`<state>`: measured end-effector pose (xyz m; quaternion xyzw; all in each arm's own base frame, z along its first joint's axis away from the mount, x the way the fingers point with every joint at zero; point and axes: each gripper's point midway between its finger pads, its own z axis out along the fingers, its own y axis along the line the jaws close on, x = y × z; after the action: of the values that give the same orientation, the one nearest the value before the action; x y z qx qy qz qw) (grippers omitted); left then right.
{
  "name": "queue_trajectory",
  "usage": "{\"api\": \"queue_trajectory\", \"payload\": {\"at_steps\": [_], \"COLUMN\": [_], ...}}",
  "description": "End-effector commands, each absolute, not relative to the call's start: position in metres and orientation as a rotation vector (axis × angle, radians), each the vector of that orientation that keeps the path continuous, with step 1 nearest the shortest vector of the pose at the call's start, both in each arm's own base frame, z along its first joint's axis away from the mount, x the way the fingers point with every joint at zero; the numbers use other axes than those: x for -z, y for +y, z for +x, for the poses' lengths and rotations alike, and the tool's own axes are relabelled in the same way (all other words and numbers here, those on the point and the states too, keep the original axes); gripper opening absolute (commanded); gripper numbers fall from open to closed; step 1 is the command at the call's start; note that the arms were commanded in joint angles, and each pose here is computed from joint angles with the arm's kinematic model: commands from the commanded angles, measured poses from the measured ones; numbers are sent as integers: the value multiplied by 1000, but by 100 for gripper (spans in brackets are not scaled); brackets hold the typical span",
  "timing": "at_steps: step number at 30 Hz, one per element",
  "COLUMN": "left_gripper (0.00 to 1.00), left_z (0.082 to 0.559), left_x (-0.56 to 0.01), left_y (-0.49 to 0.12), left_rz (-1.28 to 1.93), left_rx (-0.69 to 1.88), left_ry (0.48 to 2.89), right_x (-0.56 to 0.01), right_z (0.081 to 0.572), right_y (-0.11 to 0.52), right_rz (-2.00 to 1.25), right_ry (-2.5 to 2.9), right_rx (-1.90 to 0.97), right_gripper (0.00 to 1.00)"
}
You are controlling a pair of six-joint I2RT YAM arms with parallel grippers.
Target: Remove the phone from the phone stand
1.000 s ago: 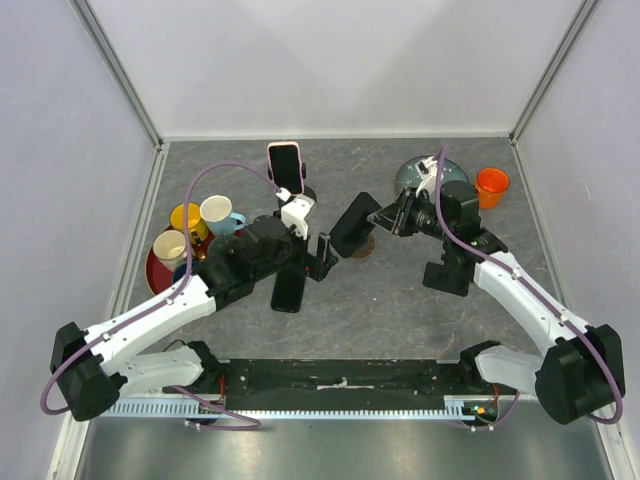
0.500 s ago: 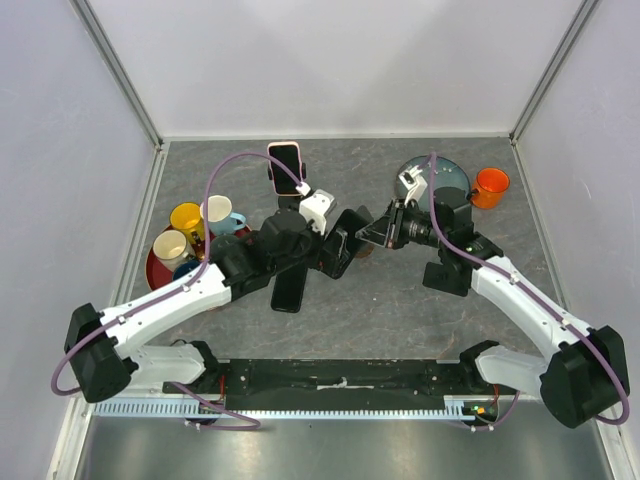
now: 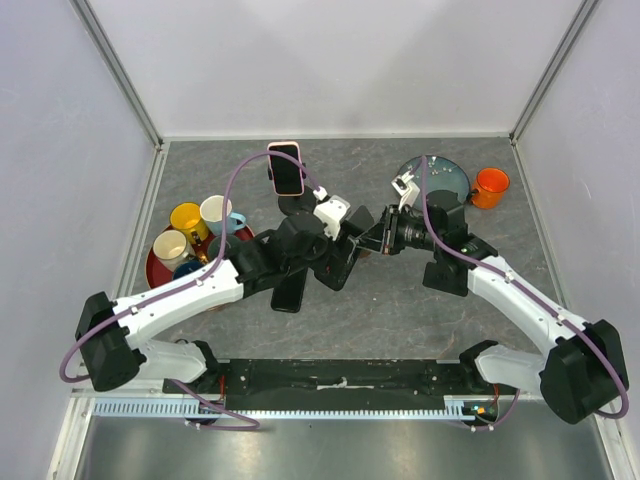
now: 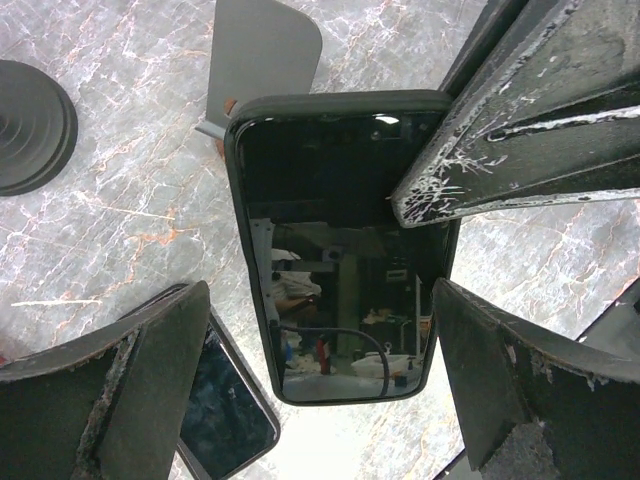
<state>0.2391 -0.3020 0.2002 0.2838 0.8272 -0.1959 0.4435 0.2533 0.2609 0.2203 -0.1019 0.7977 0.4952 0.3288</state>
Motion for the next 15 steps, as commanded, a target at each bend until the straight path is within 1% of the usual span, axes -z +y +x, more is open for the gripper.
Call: {"api": "queue_trajectory", "payload": {"at_steps": [1,9,15], "left_gripper": [100,100,100], "left_z": [236,229,233], "left_x": [-219,-230,-219], "left_y": [-311,-312,-306], "left_rz": [737,720,680], "left_rx": [517,584,538], "left_ry": [1991,1956,2003], "right_x": [-248,-243,-243], "right_z": [252,252,251], "right_y": [272,273,273], "right_rz": [-319,-320,-320], "right_ry": [1981,1993,1992], "right_rx": [-1375,-1371,-1373], "right_gripper": [0,0,0]}}
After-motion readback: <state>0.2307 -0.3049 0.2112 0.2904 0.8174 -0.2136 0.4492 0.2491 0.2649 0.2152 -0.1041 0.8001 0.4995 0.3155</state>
